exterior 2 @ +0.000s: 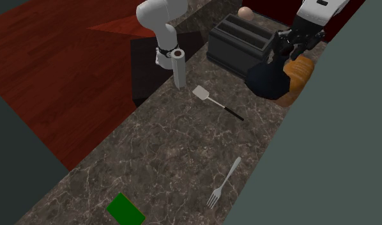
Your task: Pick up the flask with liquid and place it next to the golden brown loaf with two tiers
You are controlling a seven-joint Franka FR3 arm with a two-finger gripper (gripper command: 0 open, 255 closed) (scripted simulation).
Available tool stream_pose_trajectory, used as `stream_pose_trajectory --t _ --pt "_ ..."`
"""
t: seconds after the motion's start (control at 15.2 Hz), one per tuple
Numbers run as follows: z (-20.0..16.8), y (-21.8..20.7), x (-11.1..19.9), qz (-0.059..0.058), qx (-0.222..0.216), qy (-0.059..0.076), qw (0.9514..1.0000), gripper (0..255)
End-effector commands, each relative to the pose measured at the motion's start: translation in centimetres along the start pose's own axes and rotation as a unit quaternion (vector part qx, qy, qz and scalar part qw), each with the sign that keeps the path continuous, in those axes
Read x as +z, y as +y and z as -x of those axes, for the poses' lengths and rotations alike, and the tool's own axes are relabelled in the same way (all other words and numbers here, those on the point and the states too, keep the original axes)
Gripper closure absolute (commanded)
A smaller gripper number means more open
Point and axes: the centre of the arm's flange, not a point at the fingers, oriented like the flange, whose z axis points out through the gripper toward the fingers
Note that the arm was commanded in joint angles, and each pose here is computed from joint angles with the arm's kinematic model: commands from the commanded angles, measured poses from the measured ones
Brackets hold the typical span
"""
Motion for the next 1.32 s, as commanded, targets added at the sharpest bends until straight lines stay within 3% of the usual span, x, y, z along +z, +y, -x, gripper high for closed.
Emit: stream_pose_trajectory --t 0.0,1.25 --pt "0.1 0.0 0.9 -0.001 0.0 0.001 1.0 255" --pt "0.0 -0.3 10.9 -0.001 0.0 0.001 1.0 255"
